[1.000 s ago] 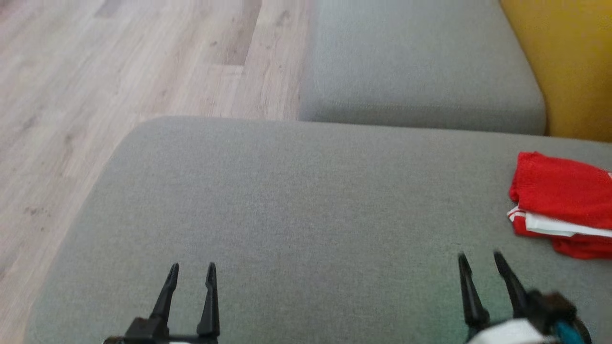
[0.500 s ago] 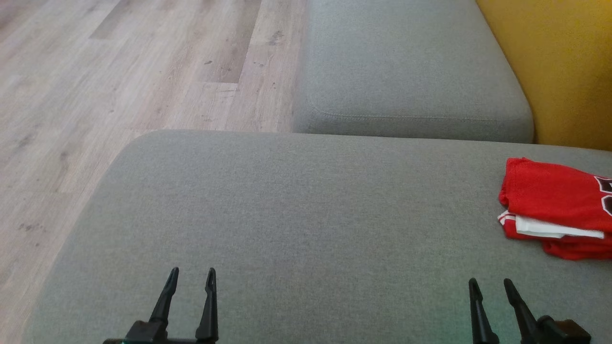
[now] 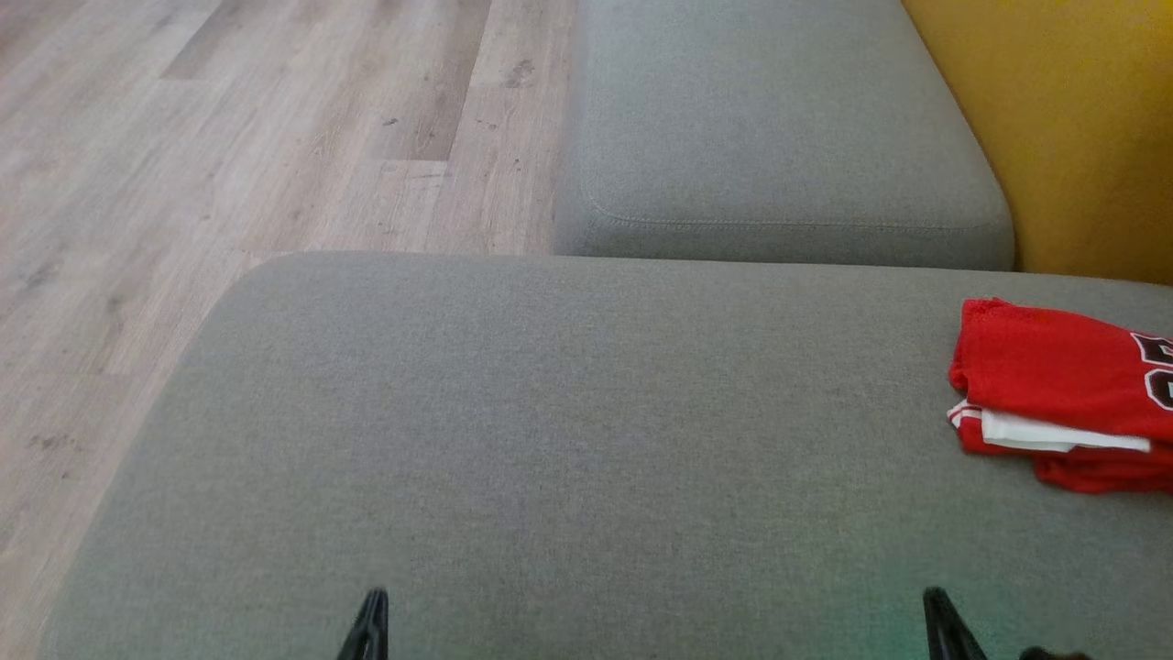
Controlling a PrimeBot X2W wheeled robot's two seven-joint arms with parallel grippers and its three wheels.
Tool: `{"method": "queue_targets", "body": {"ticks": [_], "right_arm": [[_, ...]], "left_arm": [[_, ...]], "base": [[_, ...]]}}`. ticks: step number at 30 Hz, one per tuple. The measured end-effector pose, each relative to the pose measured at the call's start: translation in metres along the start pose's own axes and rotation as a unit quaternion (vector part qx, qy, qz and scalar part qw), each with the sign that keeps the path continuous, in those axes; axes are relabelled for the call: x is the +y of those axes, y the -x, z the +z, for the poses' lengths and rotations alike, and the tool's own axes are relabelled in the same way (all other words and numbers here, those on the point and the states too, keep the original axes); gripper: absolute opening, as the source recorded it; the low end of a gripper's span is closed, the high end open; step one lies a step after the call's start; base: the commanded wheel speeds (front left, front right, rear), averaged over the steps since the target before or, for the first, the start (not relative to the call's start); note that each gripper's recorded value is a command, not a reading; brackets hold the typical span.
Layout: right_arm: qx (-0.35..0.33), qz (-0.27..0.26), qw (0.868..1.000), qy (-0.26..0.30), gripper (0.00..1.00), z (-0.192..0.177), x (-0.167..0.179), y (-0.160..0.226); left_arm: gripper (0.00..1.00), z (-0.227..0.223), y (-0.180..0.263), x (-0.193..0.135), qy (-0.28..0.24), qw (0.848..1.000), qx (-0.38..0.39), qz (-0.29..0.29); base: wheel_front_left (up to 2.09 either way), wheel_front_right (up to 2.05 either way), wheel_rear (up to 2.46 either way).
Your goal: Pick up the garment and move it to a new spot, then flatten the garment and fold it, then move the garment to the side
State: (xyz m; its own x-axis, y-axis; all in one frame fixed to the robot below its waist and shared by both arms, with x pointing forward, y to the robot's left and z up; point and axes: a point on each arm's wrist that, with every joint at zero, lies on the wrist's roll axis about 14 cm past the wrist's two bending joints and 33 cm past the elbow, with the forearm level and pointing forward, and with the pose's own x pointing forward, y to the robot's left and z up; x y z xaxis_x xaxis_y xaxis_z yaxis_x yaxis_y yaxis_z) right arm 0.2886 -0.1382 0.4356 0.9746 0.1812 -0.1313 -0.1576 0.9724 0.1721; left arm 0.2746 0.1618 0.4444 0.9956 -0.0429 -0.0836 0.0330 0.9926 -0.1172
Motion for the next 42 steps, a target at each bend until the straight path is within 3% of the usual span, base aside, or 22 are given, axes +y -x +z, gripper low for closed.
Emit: {"method": "queue_targets", "body": {"ticks": [3, 23, 42], "right_arm": [[0.022, -0.009, 1.0, -0.014, 0.0, -0.013, -0.004, 0.007], [0.017, -0.047, 0.991, -0.125, 0.0, -0.006, -0.019, -0.004], [0.009, -0.074, 0.97, -0.232, 0.0, 0.001, -0.032, -0.014]], "left_arm": [[0.0, -0.018, 0.008, 0.002, 0.015, 0.999, 0.03, 0.007], [0.0, -0.015, -0.005, 0.013, 0.127, 0.99, 0.042, 0.035], [0.0, -0.007, -0.022, 0.02, 0.232, 0.97, 0.042, 0.051]], "base": [[0.0, 0.0, 0.0], [0.0, 0.0, 0.0], [0.0, 0.0, 0.0]]}}
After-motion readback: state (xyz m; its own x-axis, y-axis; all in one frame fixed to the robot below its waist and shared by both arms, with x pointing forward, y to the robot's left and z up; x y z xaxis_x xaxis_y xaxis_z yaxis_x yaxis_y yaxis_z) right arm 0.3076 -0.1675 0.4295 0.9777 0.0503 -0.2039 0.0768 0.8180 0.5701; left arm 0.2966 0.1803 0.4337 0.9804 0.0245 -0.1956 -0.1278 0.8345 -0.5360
